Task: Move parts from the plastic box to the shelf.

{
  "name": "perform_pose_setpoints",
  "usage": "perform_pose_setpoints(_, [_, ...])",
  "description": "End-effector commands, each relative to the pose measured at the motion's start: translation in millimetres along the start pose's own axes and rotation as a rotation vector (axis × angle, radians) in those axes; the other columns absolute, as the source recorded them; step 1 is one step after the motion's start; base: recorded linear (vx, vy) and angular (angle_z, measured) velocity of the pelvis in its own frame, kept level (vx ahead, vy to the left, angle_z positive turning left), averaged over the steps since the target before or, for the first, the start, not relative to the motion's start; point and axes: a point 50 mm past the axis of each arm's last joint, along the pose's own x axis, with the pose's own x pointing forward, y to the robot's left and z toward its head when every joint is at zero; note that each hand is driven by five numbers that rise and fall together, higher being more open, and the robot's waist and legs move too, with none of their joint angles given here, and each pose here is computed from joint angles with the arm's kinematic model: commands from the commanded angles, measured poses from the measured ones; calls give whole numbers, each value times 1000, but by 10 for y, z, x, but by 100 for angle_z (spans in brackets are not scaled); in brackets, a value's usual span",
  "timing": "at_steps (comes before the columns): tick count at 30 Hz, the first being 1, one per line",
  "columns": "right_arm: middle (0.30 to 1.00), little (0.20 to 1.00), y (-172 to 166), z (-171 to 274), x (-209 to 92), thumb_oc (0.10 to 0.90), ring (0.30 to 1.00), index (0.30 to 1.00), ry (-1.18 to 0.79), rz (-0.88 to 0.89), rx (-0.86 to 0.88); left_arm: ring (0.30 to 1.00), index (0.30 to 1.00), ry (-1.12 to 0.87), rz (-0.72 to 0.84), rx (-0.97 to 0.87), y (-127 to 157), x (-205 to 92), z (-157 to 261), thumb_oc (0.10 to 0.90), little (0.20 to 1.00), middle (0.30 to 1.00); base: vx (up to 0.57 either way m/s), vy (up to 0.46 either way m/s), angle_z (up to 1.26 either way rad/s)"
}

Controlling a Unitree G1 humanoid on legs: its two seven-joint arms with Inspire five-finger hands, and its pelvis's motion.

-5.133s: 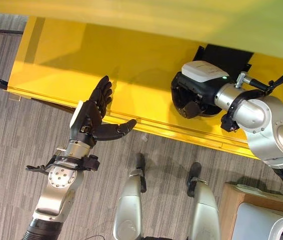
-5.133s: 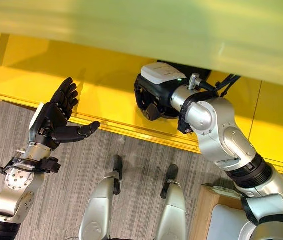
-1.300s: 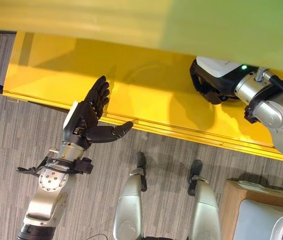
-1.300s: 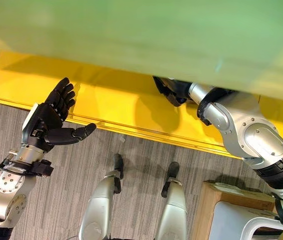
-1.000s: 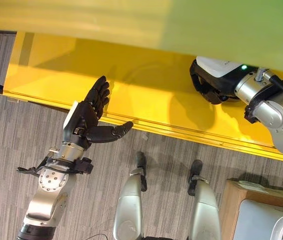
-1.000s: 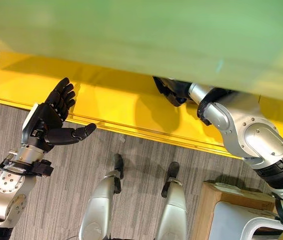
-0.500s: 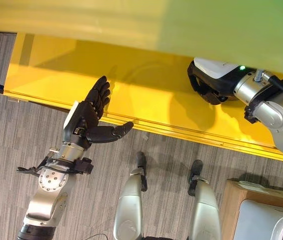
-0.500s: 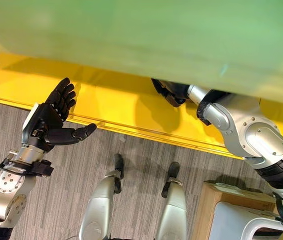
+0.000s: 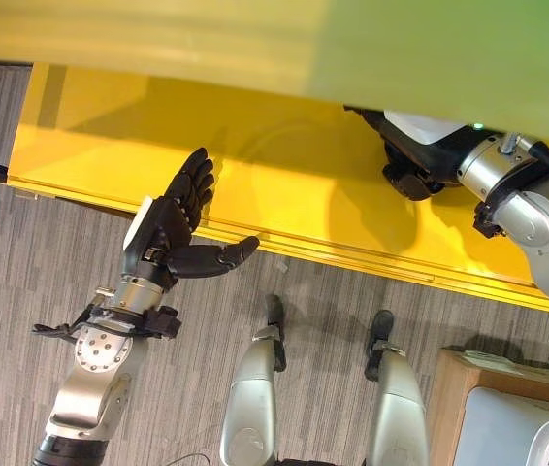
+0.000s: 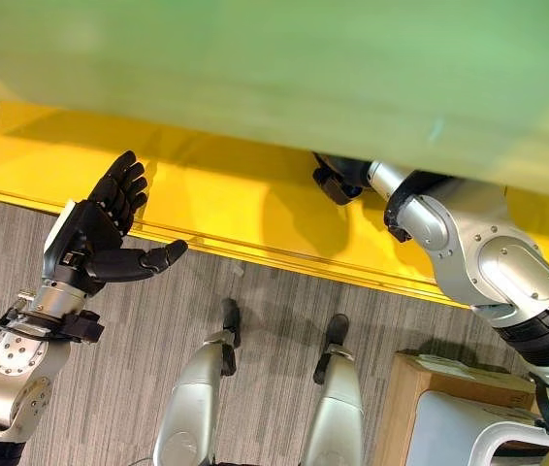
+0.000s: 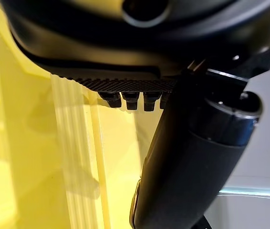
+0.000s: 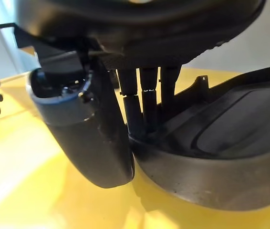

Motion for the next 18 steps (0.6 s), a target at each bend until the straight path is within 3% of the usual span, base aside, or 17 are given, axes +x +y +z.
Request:
perform_pose_setpoints(1, [1000, 1000, -707, 89, -163, 900, 1000, 1000, -37, -355, -119, 1000, 1000, 299, -168, -110, -311, -273, -464, 900, 1000, 1000, 0, 0, 0])
perform_pose_setpoints(18, [1000, 1000, -782, 158, -209, 900, 1000, 1000, -95, -452, -43, 1000, 1000, 294, -179, -116, -355, -269, -467, 900, 1000, 1000, 0, 0, 0])
